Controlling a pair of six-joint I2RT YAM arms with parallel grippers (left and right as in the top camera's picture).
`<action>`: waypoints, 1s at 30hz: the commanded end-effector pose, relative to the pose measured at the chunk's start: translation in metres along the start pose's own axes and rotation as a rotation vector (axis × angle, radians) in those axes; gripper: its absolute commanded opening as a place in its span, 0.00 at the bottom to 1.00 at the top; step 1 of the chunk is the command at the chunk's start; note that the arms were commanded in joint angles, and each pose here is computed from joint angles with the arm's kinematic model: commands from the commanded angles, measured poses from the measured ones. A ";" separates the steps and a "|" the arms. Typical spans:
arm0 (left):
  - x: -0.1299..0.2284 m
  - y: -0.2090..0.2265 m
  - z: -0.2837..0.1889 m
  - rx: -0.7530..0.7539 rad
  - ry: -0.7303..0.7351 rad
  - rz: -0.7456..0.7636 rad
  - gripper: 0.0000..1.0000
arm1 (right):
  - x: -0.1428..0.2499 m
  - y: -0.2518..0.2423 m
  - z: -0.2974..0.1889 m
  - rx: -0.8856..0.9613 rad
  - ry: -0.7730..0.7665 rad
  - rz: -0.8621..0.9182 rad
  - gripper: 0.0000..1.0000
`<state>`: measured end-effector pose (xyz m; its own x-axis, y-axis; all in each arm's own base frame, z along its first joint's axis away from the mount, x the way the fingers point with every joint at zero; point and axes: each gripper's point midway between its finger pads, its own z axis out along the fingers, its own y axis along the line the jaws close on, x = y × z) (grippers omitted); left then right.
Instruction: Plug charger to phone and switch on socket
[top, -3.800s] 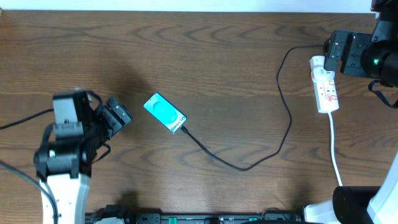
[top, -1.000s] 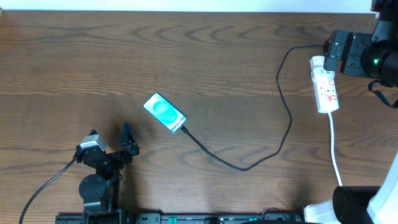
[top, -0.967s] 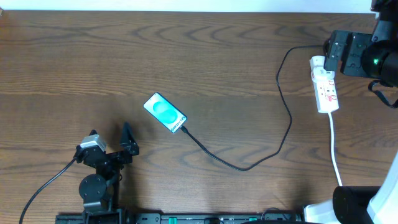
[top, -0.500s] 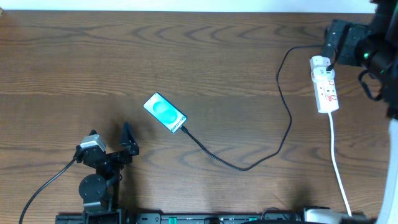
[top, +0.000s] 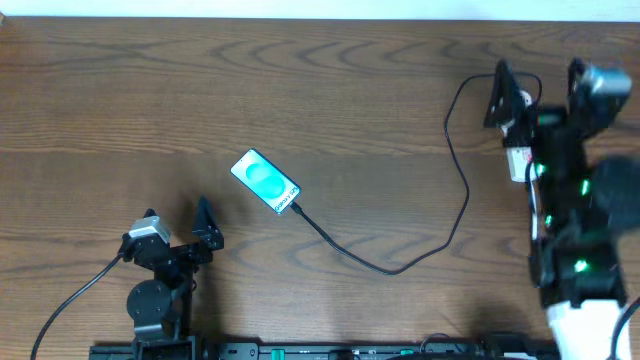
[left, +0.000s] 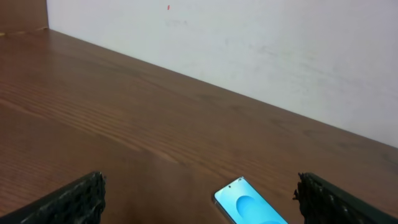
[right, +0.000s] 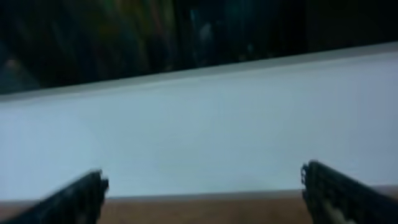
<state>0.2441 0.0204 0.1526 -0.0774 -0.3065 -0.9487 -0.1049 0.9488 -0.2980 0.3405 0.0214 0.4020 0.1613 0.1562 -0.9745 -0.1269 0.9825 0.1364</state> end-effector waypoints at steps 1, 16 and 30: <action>0.015 0.004 0.001 -0.006 0.046 0.009 0.98 | 0.011 0.010 -0.025 -0.049 -0.078 -0.001 0.99; 0.015 0.004 0.001 -0.006 0.046 0.009 0.98 | 0.100 -0.005 -0.106 -0.023 -0.164 -0.044 0.99; 0.015 0.004 0.001 -0.006 0.046 0.009 0.98 | 0.184 -0.016 -0.119 0.009 0.089 -0.025 0.99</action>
<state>0.2441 0.0204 0.1526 -0.0774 -0.3062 -0.9488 -0.1049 0.9489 -0.2976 0.2561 0.0211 0.2039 0.0931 0.1282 -0.9874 -0.1153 0.9864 0.1172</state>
